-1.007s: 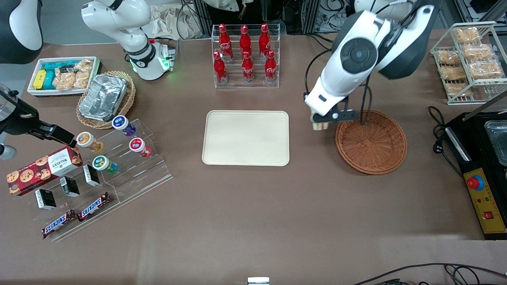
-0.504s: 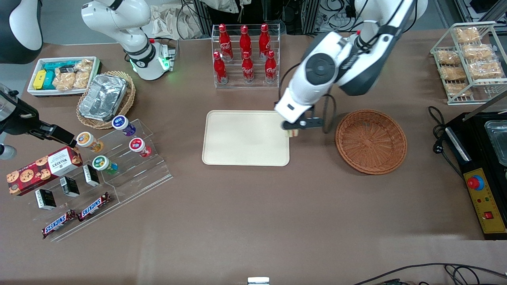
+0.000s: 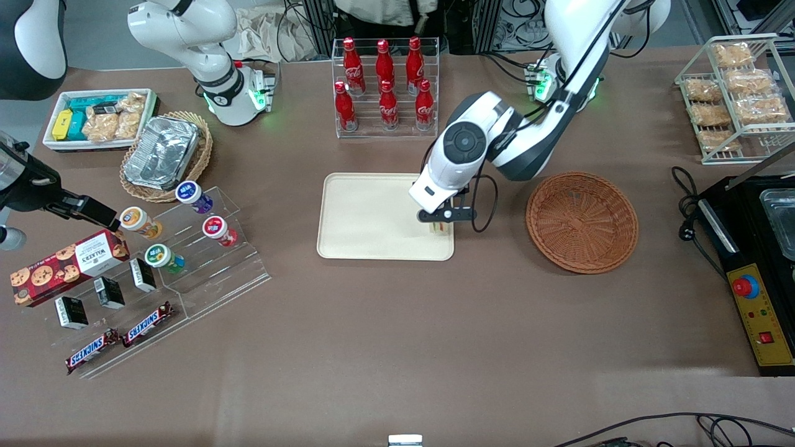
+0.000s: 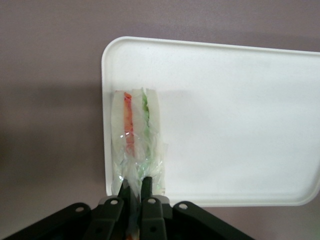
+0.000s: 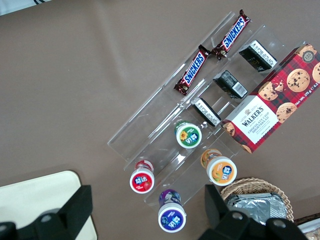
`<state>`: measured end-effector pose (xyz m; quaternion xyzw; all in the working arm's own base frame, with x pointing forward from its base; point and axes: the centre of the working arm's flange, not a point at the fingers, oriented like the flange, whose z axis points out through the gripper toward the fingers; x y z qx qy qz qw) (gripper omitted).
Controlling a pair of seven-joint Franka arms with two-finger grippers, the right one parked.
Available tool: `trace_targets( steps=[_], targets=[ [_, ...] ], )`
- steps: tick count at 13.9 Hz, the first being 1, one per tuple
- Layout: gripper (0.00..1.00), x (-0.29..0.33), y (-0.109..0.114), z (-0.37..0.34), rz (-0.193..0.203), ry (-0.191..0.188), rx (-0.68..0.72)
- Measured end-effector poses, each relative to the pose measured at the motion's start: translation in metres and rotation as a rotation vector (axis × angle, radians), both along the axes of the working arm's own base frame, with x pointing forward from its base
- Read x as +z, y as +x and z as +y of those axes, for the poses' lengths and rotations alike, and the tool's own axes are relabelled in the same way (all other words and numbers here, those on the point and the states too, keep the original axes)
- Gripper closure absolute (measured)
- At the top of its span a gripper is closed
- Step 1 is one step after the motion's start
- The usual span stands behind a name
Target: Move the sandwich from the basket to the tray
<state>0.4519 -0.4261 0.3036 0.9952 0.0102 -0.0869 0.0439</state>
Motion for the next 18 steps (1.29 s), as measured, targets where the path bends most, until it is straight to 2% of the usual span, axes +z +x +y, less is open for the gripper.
trace_targets(
  steps=[2,5,8,11,14,15,18],
  targets=[
    [0.89,-0.024,-0.007,0.002,-0.012,-0.011,-0.001],
    [0.89,-0.034,-0.012,0.004,-0.004,-0.005,-0.003],
    [0.66,-0.035,-0.009,0.007,-0.004,-0.002,0.003],
    [0.35,-0.012,0.006,0.013,-0.018,0.004,0.024],
    [0.04,0.067,0.032,0.029,0.009,0.062,0.043],
    [0.00,0.095,0.043,0.042,0.022,0.082,0.060],
    [0.00,0.154,0.072,0.090,0.051,0.121,0.157]
  ],
)
